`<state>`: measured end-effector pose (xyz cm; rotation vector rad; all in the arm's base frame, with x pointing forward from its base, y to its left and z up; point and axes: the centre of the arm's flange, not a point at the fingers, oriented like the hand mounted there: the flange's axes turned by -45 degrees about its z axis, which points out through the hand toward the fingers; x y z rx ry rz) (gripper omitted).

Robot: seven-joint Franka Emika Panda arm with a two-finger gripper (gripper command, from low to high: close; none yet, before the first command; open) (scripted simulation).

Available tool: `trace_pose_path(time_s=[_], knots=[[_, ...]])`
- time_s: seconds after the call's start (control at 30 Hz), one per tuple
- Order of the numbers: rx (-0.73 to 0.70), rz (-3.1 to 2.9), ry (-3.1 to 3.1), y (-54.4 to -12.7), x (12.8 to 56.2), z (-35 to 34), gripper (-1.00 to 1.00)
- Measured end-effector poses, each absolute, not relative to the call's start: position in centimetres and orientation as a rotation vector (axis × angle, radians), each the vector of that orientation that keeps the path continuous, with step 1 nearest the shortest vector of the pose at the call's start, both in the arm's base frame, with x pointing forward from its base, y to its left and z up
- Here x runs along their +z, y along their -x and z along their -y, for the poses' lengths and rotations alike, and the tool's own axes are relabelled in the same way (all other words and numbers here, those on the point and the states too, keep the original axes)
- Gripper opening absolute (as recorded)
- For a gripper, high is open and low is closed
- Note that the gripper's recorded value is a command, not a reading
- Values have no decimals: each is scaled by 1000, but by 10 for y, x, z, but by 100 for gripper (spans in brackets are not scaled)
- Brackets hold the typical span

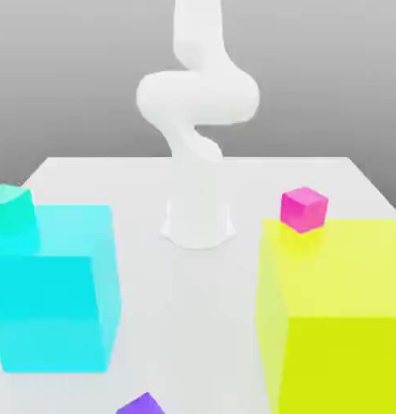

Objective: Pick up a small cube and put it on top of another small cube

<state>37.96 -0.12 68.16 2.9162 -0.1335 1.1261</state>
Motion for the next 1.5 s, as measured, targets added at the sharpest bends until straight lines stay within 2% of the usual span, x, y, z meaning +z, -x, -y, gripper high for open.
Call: trace_pose_path(time_s=[0.27,0.53,0.73,0.97,1.1,1.13,1.37,1.5], knots=[[814,481,-2937,-470,568,19,0],[522,804,-2922,-524,436,46,0],[304,1051,-2890,-538,332,65,0],[45,1334,-2834,-532,214,73,0],[3,1383,-2821,-530,154,74,0],[2,1384,-2821,-529,139,73,-100],[3,1385,-2821,-529,136,73,-100],[4,1380,-2825,-530,184,73,-100]])
